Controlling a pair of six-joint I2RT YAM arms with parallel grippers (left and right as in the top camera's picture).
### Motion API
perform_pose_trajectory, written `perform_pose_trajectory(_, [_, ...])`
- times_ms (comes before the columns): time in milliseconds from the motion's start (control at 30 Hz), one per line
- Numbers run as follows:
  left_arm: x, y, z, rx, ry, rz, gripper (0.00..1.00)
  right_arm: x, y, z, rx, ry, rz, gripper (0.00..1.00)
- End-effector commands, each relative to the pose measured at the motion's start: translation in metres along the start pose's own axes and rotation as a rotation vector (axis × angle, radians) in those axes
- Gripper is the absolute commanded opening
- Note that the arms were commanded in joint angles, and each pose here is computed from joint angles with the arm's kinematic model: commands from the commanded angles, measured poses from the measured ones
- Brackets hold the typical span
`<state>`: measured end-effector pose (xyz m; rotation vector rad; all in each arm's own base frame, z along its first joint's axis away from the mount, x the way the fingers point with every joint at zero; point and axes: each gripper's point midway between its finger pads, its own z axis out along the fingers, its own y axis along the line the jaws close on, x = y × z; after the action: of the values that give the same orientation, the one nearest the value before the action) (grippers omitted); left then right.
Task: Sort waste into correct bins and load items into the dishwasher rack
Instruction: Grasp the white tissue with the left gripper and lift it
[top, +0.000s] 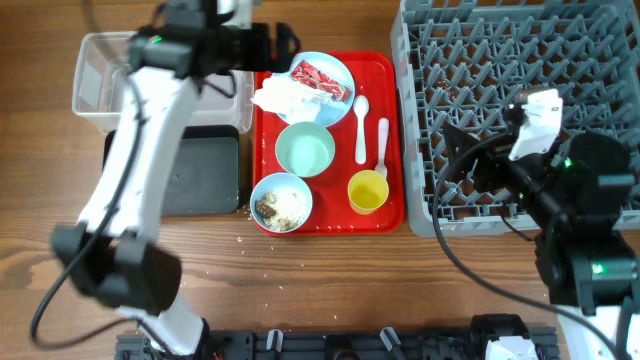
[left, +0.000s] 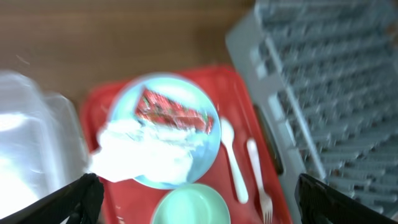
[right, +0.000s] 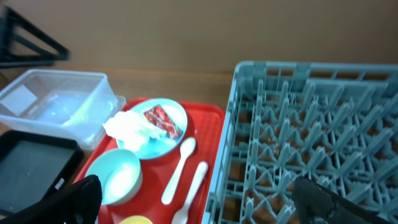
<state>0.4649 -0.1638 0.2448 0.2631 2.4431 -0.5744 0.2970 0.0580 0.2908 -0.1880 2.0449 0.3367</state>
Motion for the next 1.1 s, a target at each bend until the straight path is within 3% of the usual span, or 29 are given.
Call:
perform_pose_trajectory(0, [0.027, -0.020, 0.049, 0.059, 0.131, 0.016, 1.00, 0.027, -0.003, 0.015, -0.007, 0.136, 0.103, 1.00])
perform_pose_trajectory(67, [0.040, -0.013, 0.085, 0.006, 0.168, 0.010, 1.00, 0.043, -0.007, 0.025, -0.004, 0.215, 0.130, 1.00])
perform_pose_trajectory(133, [0.049, 0.034, 0.116, -0.251, 0.140, -0.285, 1.00, 0.049, -0.005, 0.031, -0.021, 0.243, 0.140, 1.00])
perform_pose_trajectory(200, [0.062, 0.056, 0.142, -0.353, 0.132, -0.406, 1.00, 0.052, -0.005, 0.034, -0.026, 0.260, 0.147, 1.00])
perform_pose_trajectory(433, [0.100, 0.073, 0.197, -0.413, 0.181, -0.442, 0.99, 0.059, -0.005, 0.033, -0.025, 0.287, 0.154, 1.00])
perform_pose_trajectory(467, [0.103, 0.072, 0.202, -0.413, 0.187, -0.438, 0.96, 0.059, -0.005, 0.033, -0.025, 0.289, 0.155, 1.00])
perform_pose_trajectory(567, [0.105, 0.067, 0.208, -0.405, 0.185, -0.427, 0.71, 0.061, -0.005, 0.032, -0.024, 0.297, 0.157, 1.00])
perform_pose_trajectory(833, [0.104, 0.066, 0.192, -0.416, 0.205, -0.426, 0.20, 0.062, -0.006, 0.033, -0.021, 0.299, 0.156, 1.00])
perform_pose_trajectory(967, [0.067, 0.058, 0.149, -0.391, 0.121, -0.437, 0.04, 0.062, -0.006, 0.033, -0.021, 0.299, 0.156, 1.00])
perform_pose_trajectory(1067, [0.020, 0.042, 0.084, -0.344, -0.014, -0.441, 0.04, 0.061, -0.006, 0.033, -0.021, 0.298, 0.156, 1.00])
